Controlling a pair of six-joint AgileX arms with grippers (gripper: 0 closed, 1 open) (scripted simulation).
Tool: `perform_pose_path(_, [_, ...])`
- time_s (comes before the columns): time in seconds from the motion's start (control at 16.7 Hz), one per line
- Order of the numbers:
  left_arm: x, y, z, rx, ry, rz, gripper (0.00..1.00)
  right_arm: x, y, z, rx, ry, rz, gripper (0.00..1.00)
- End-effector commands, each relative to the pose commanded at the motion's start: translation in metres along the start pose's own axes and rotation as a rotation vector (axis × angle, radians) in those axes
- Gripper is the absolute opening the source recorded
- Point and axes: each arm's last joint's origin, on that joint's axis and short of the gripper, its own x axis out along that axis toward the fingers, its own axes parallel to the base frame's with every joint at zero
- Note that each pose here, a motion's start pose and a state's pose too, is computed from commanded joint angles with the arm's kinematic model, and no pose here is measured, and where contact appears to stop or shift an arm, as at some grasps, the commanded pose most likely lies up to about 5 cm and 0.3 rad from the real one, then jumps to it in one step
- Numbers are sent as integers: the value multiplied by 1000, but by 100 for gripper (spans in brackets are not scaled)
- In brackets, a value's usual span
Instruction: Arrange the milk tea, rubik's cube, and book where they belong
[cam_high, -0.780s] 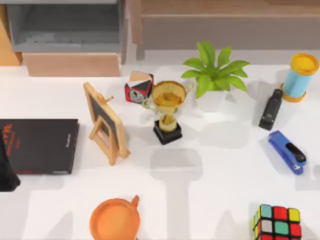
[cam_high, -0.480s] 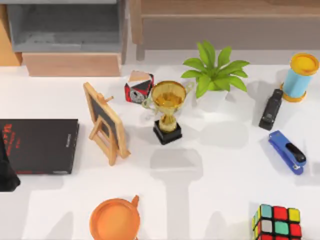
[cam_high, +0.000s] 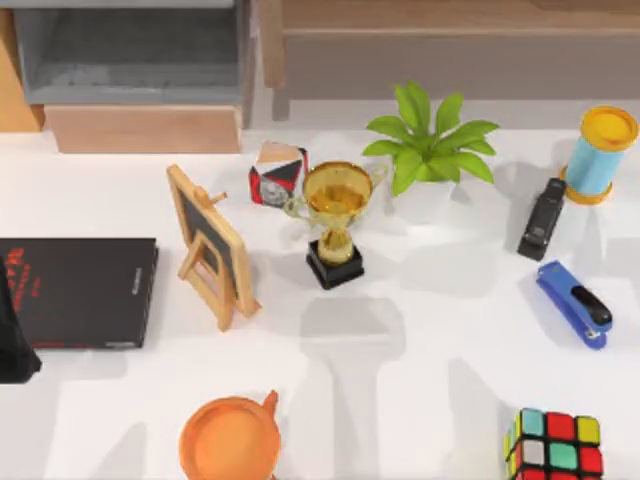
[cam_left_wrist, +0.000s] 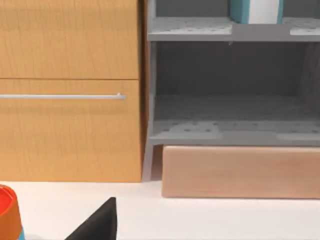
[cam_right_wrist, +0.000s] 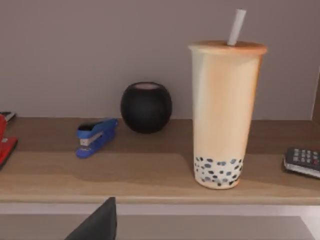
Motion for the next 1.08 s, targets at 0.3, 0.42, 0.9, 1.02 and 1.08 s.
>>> perform_pose_path(0.3, [0, 0, 0, 0, 0, 0, 100, 98, -12, 9, -2, 35, 5, 100])
perform_pose_path(0.42, [0, 0, 0, 0, 0, 0, 100, 137, -18, -3, 0, 48, 7, 100])
perform_pose_path(0.9, [0, 0, 0, 0, 0, 0, 100, 216, -35, -48, 4, 49, 4, 100])
perform_pose_path(1.02, [0, 0, 0, 0, 0, 0, 100, 216, -35, -48, 4, 49, 4, 100])
perform_pose_path(1.08, [0, 0, 0, 0, 0, 0, 100, 216, -35, -48, 4, 49, 4, 100])
